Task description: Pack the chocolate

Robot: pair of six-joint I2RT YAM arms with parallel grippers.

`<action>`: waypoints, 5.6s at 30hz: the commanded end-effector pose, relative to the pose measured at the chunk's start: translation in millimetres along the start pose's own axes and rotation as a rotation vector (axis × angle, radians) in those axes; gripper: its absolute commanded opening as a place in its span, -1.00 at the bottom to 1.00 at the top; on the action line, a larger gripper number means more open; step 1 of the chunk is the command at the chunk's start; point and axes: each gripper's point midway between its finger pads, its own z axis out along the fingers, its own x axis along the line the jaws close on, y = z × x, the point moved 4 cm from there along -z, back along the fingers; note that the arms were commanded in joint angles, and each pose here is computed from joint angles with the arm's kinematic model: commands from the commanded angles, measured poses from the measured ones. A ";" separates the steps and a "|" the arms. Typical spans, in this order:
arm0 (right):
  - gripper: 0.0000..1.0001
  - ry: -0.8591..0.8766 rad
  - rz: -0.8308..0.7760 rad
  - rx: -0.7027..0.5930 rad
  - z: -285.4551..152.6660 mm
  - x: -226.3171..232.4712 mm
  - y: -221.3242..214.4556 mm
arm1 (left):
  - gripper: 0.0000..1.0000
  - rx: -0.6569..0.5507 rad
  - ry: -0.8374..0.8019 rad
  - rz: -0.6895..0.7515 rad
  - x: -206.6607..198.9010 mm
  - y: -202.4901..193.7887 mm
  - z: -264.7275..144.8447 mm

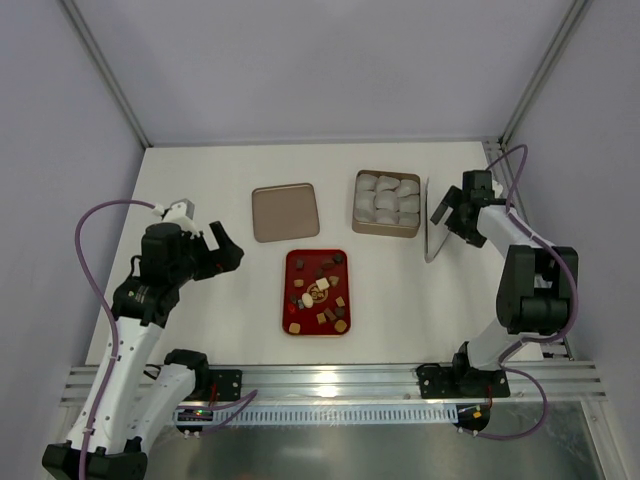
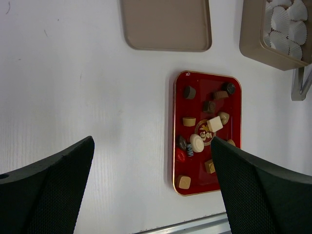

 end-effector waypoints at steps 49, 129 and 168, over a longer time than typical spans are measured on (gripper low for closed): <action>0.65 -0.081 -0.236 0.142 41.1 40.7 -11.8 | 0.99 0.008 -0.040 0.002 -7.8 1.0 4.6; -0.09 0.688 -0.654 0.157 -234.7 137.9 -169.6 | 0.99 0.060 -0.007 -0.001 -4.0 -5.0 15.2; -0.12 0.558 -0.884 0.293 -217.3 123.7 -238.8 | 0.99 0.058 -0.013 -0.002 -4.7 -4.9 13.8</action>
